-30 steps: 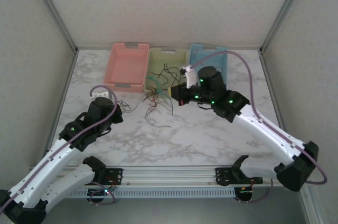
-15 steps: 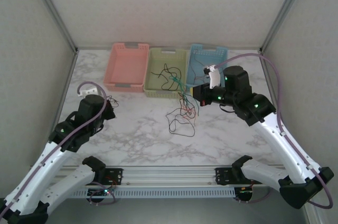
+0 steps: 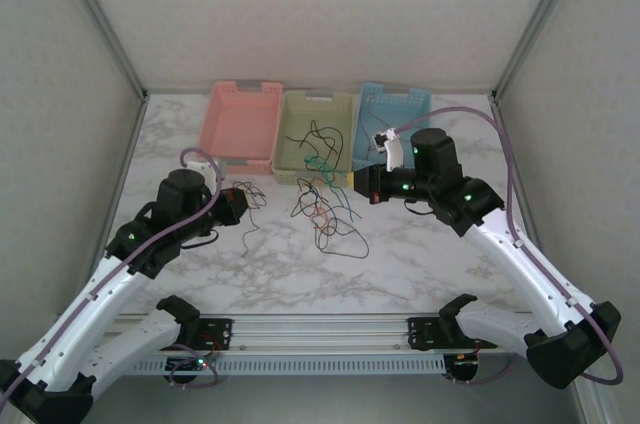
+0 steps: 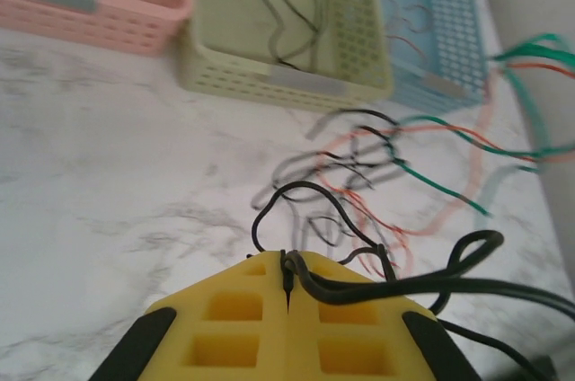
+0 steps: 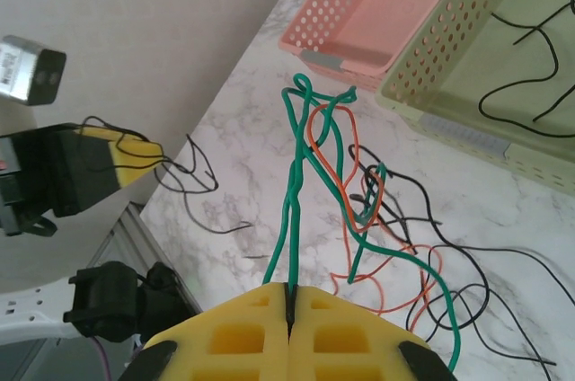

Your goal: Untangle the cables

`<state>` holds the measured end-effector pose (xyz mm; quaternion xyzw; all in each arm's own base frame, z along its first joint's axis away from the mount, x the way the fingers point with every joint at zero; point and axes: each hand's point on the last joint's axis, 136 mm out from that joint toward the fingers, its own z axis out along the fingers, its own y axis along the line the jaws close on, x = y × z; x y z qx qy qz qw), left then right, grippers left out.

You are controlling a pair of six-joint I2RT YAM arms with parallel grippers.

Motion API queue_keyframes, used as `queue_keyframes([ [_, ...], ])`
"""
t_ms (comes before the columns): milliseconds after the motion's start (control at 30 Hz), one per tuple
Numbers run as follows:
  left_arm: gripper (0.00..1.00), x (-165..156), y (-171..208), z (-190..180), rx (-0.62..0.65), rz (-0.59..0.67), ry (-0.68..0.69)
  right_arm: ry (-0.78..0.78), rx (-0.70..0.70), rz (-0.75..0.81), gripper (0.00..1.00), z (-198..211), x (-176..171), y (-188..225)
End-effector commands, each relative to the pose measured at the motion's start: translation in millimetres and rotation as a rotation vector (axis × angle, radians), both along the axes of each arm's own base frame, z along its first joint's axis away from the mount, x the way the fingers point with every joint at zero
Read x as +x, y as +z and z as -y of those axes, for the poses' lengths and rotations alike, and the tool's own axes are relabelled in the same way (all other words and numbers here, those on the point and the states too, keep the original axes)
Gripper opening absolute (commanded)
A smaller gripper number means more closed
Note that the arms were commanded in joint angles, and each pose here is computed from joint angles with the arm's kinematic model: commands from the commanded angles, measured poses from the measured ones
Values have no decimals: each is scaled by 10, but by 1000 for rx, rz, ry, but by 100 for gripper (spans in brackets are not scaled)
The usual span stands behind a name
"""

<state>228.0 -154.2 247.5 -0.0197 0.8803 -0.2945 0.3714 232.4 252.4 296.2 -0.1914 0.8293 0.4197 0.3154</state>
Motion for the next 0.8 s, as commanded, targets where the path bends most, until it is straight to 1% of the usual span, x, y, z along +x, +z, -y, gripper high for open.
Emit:
queue_keyframes([
  [0, 0, -166, 399, 295, -137, 67, -191, 13, 25, 4, 0, -22, -16, -15],
  [133, 0, -348, 601, 400, -208, 104, -296, 8, 15, -5, 0, 22, -69, -113],
  [400, 0, -563, 855, 509, -286, 150, -422, -2, 21, -8, 0, 89, -152, -178],
  [567, 0, -538, 858, 466, -256, 147, -397, -10, 8, -10, 0, 120, -167, -224],
  [767, 0, -379, 644, 379, -172, 96, -309, -21, -26, -30, 0, 144, -155, -363],
])
